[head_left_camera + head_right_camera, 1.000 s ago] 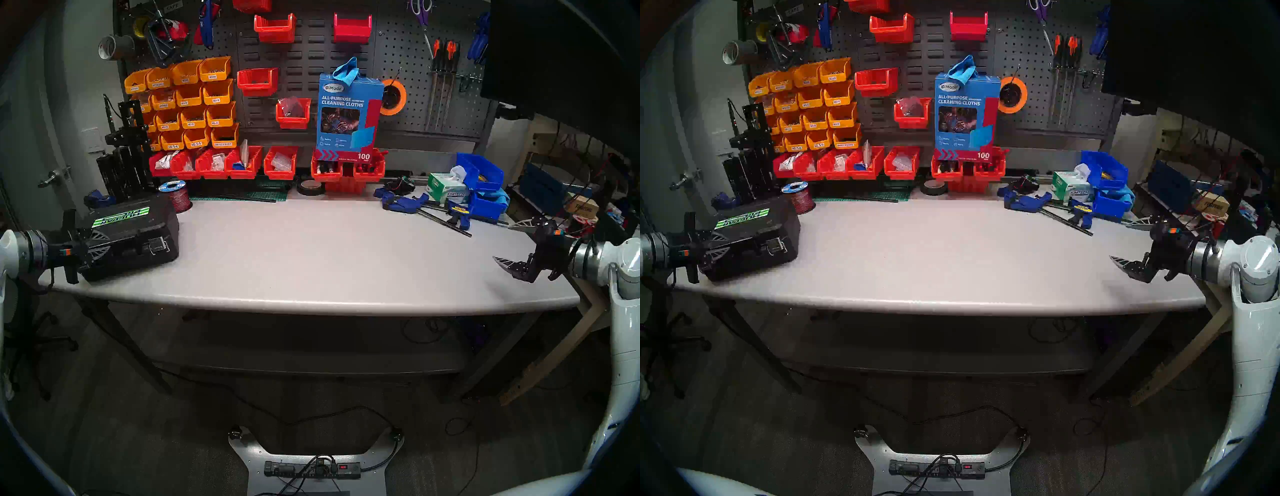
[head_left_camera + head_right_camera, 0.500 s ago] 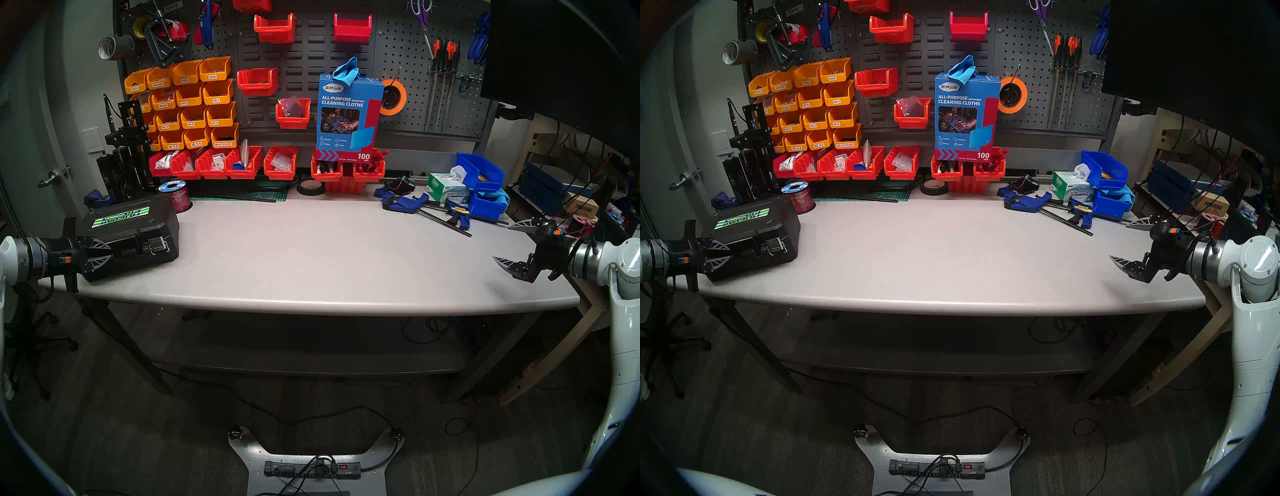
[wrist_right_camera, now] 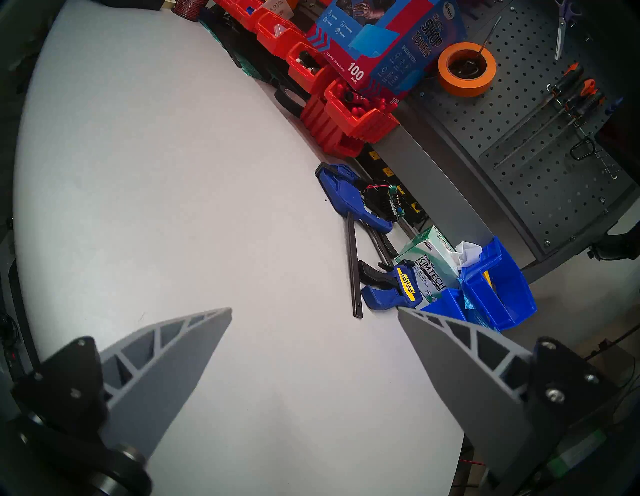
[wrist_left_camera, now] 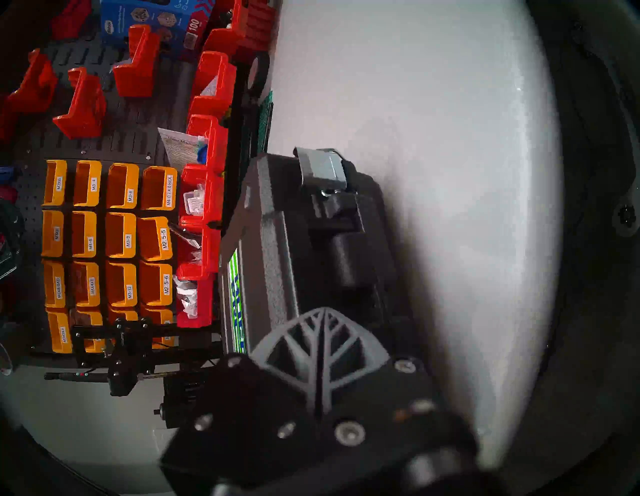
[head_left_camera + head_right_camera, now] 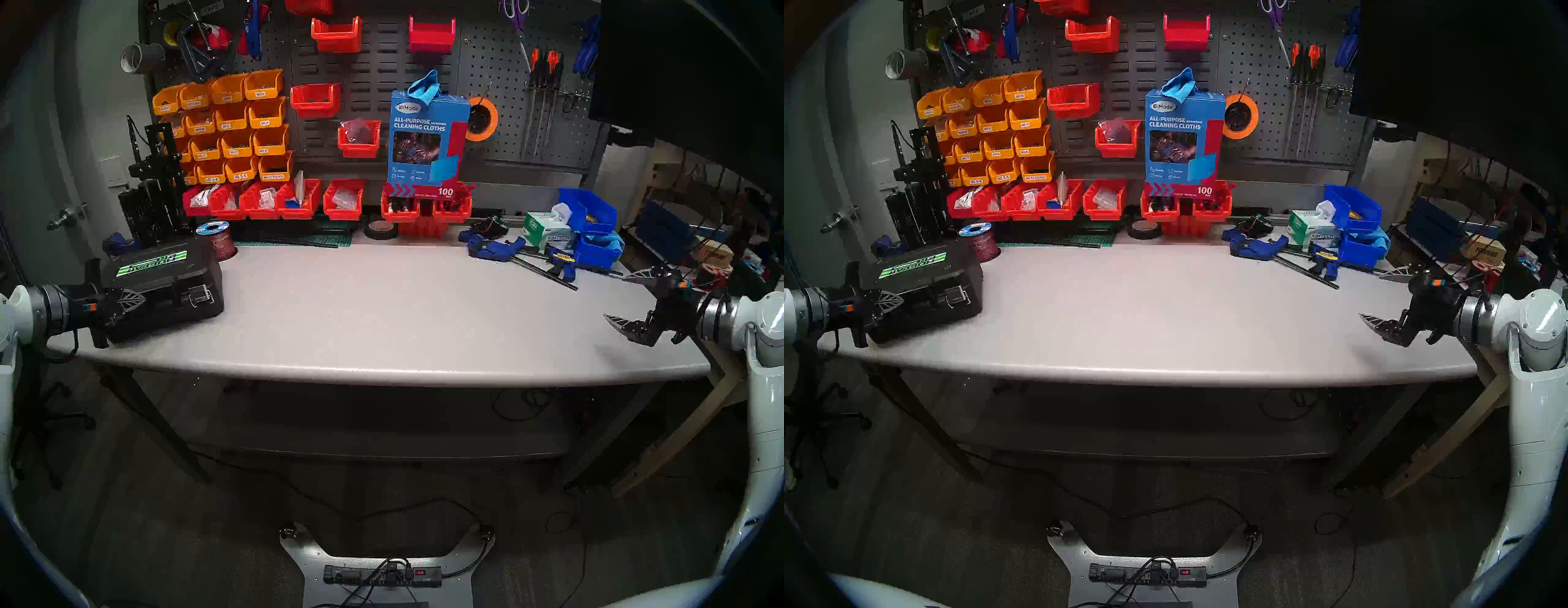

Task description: Open the tool box

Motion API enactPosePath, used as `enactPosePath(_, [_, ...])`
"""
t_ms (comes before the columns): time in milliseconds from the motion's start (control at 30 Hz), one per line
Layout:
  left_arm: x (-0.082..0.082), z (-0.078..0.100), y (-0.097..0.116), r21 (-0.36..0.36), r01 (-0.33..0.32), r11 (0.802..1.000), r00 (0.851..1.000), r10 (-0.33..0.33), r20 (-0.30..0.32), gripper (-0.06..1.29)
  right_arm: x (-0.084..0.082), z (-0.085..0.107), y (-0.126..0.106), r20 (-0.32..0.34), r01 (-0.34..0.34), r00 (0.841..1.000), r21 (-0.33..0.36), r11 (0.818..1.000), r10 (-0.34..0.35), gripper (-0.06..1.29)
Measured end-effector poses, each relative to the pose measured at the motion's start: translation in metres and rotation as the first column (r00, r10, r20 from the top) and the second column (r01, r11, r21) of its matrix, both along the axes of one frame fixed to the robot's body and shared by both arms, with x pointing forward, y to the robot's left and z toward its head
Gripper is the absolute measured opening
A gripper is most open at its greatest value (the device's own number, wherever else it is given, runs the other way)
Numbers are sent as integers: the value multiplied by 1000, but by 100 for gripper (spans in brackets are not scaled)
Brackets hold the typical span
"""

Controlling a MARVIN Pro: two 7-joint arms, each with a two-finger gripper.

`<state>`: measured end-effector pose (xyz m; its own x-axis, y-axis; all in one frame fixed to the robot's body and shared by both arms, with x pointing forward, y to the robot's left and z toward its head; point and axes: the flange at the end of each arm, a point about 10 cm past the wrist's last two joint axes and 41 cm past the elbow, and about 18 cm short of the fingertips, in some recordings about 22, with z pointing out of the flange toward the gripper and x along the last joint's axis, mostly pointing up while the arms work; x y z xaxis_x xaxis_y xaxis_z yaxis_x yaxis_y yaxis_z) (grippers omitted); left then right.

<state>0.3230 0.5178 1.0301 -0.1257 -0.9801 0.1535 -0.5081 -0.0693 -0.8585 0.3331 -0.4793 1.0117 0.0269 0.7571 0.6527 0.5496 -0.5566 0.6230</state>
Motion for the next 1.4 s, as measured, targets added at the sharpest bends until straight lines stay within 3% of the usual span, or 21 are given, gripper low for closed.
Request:
enactPosePath(633, [8, 39, -17, -113, -12, 994, 996, 22, 88, -2, 0, 0, 0, 0, 0, 1000, 0, 1000, 0, 126])
enactPosePath(1400, [9, 14, 18, -50, -48, 998, 999, 50, 23, -2, 0, 0, 0, 0, 0, 1000, 0, 1000, 0, 126])
